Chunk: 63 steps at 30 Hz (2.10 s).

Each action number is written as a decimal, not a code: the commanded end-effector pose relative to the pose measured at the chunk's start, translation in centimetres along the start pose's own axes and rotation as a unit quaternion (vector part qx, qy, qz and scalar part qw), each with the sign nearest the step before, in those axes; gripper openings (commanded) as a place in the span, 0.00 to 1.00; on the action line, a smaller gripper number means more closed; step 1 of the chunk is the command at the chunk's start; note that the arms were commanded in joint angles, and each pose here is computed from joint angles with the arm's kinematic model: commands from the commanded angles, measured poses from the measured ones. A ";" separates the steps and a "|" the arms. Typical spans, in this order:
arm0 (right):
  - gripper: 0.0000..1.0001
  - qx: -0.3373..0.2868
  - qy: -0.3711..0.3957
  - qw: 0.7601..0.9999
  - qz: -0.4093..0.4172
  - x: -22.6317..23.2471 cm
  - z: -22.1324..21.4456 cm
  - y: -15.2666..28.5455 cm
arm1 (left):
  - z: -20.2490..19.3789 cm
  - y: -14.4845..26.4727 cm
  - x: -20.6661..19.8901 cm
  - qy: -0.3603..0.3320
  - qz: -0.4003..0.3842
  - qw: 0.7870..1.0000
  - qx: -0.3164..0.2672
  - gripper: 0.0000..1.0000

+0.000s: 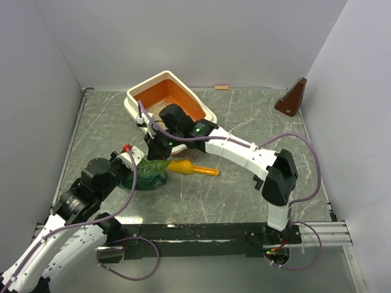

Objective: Fill the litter box with clean litter

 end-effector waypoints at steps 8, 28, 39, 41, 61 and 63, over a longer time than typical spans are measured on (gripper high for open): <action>0.00 -0.068 0.013 0.995 -0.067 -2.5 2.1 -0.5 | 4.8 1.0 2.3 0.023 0.040 0.995 -0.089 0.01; 0.00 0.003 0.025 0.997 -0.069 -4.2 1.1 0.6 | 5.0 1.3 1.8 0.016 0.029 0.994 -0.105 0.01; 0.00 0.034 0.056 0.997 -0.039 -4.3 -0.4 -1.3 | 5.5 1.0 1.1 0.012 0.011 0.993 -0.120 0.01; 0.00 0.037 0.064 0.997 -0.029 -3.9 -0.6 -1.4 | 5.5 1.1 1.1 0.011 0.010 0.993 -0.121 0.01; 0.73 0.101 0.141 0.983 0.056 0.4 -3.6 1.9 | 5.8 1.3 0.4 -0.007 -0.007 0.991 -0.131 0.01; 0.73 0.075 0.146 0.985 0.052 0.8 -2.6 2.5 | 6.1 1.5 0.5 -0.005 -0.008 0.990 -0.137 0.01</action>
Point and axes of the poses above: each gripper's point midway between its finger pads, its own y axis back along the fingers, its own x axis along the line the jaws close on, z = x × y, the point moved 1 cm from there along y, back along the fingers, and after that the axes turned 2 degrees about -y, right-handed, at the moved point
